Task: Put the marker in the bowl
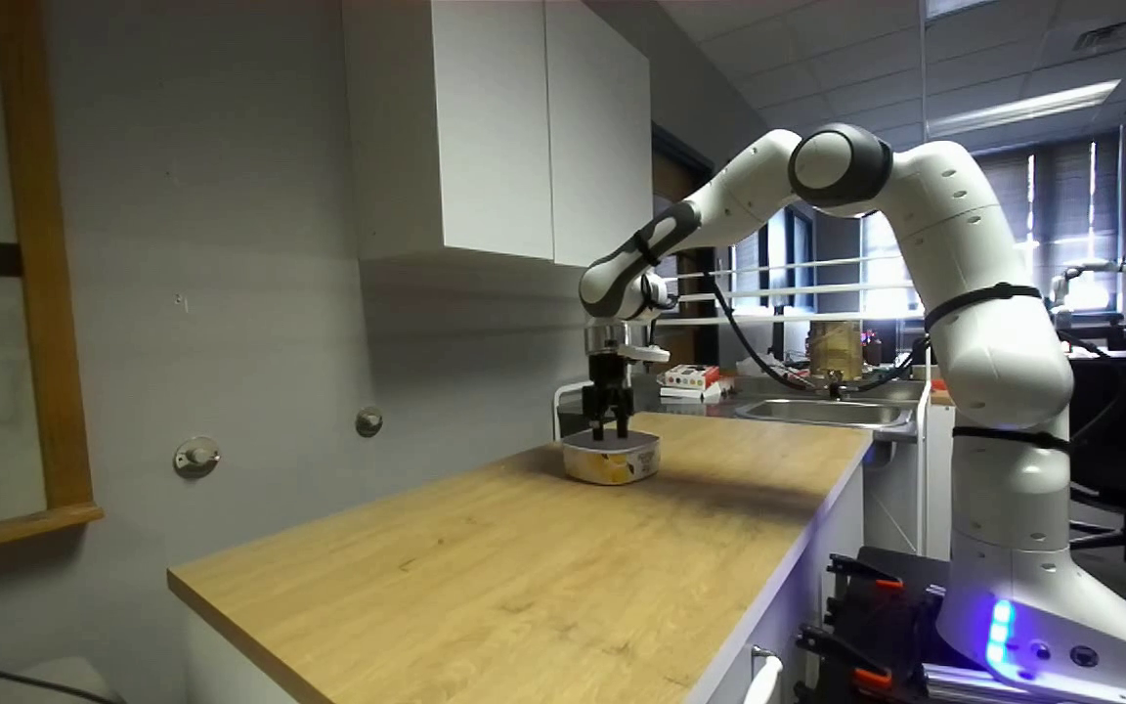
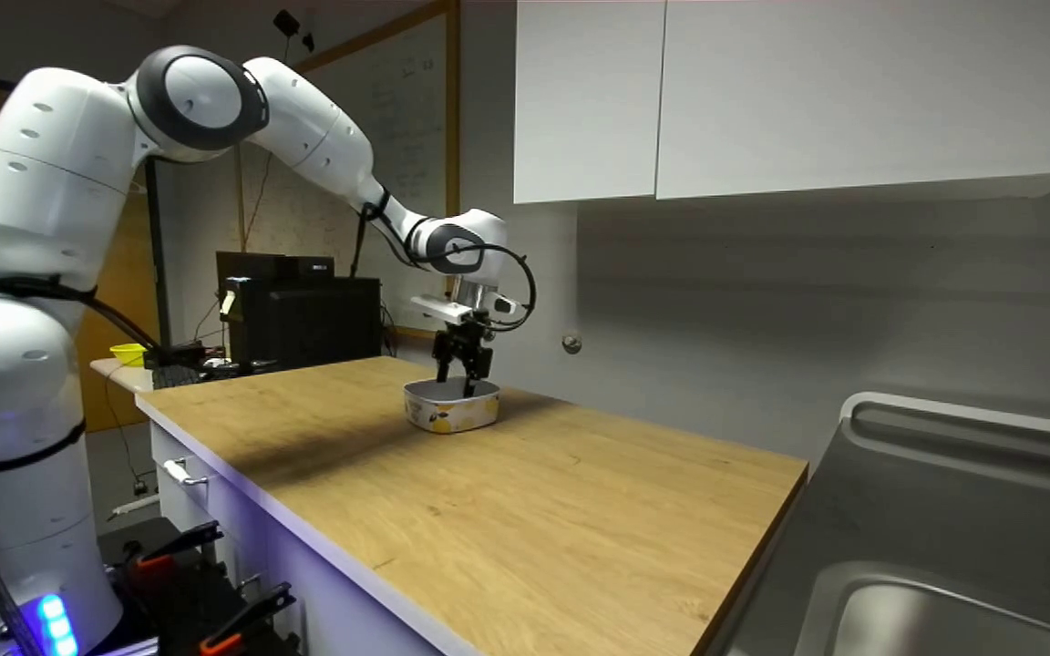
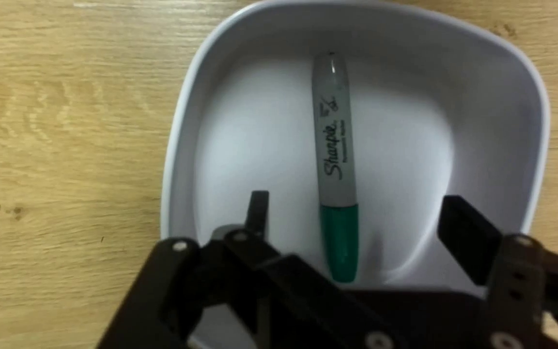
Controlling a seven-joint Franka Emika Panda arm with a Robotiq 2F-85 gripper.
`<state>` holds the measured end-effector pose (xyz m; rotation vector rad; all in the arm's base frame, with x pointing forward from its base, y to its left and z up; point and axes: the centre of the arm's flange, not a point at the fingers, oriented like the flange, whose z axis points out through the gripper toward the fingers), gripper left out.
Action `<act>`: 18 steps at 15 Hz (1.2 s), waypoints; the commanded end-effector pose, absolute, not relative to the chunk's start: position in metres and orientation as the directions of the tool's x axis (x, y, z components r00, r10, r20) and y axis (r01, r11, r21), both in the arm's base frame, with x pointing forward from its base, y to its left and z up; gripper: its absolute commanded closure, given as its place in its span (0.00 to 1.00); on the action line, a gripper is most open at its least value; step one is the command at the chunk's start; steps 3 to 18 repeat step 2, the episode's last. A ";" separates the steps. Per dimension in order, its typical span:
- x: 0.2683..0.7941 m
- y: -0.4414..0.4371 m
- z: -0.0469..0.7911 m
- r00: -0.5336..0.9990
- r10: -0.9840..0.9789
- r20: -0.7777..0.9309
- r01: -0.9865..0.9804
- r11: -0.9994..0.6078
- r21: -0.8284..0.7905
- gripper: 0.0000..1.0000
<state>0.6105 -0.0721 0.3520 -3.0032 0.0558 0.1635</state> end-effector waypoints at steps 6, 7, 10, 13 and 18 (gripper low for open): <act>0.604 -0.067 0.357 0.994 0.005 -0.108 -0.013 -0.987 -0.161 0.00; 0.604 -0.067 0.357 0.994 0.005 -0.108 -0.013 -0.987 -0.161 0.00; 0.604 -0.067 0.357 0.994 0.005 -0.108 -0.013 -0.987 -0.161 0.00; 0.604 -0.067 0.357 0.994 0.005 -0.108 -0.013 -0.987 -0.161 0.00; 0.604 -0.067 0.357 0.994 0.005 -0.108 -0.013 -0.987 -0.161 0.00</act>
